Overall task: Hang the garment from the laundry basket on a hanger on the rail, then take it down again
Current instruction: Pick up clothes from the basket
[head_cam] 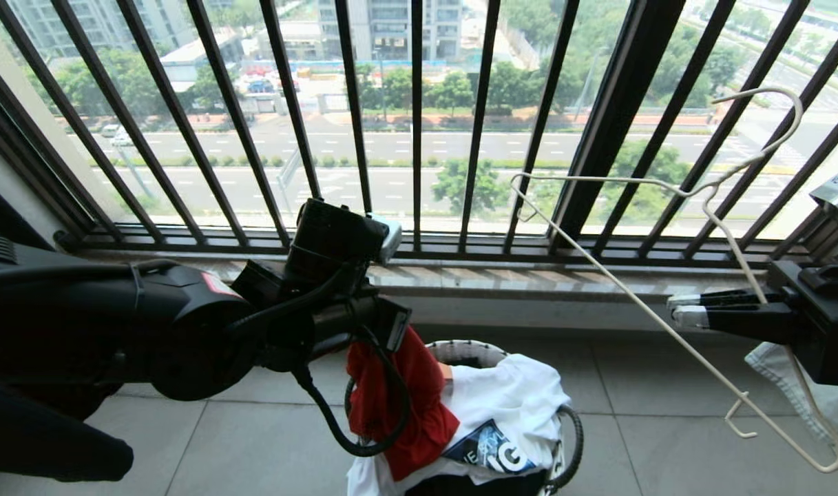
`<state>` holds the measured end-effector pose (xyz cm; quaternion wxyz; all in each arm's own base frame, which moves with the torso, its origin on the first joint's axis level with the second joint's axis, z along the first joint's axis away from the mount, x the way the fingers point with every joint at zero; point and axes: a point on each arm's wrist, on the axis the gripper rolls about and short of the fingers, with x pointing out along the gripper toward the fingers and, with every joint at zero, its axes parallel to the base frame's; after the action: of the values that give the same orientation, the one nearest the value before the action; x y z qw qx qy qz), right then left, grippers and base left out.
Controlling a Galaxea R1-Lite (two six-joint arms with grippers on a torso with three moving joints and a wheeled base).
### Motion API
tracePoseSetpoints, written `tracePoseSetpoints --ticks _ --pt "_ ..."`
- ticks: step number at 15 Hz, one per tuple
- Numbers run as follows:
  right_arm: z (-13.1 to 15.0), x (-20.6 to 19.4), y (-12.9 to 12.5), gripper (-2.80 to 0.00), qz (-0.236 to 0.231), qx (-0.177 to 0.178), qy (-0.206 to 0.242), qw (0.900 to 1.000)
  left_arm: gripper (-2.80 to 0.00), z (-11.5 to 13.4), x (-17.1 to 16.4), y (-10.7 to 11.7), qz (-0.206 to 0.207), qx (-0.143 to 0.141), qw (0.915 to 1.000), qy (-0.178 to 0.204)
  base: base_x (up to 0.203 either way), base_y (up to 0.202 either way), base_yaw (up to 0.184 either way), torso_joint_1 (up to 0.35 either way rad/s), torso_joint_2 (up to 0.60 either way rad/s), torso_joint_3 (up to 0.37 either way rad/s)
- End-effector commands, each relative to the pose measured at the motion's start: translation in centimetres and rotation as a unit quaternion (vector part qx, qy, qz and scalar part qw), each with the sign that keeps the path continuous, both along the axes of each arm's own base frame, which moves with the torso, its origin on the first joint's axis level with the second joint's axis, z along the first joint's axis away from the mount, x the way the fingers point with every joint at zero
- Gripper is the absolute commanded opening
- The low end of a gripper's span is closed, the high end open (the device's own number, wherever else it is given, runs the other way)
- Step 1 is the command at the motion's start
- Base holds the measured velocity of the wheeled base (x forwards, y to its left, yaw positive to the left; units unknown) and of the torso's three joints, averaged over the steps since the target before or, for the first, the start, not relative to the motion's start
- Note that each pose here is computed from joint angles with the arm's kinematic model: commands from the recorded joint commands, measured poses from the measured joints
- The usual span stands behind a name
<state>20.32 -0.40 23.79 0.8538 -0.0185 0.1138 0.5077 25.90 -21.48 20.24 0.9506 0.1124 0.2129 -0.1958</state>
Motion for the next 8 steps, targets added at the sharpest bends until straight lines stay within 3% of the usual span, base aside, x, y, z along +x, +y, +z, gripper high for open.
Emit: tracePoseSetpoints --ticks 1,8 --pt "-0.04 0.05 -0.01 -2.80 0.003 0.001 0.000 1.000 -2.80 -0.23 0.40 -0.13 0.003 0.001 1.0000 0.001 0.000 0.000 0.000 -0.002 0.00 0.209" --pt "-0.04 0.05 -0.01 -2.80 0.003 0.001 0.000 1.000 -2.80 -0.21 1.34 0.54 0.019 0.000 0.9998 0.000 0.000 0.000 0.000 0.001 0.00 0.204"
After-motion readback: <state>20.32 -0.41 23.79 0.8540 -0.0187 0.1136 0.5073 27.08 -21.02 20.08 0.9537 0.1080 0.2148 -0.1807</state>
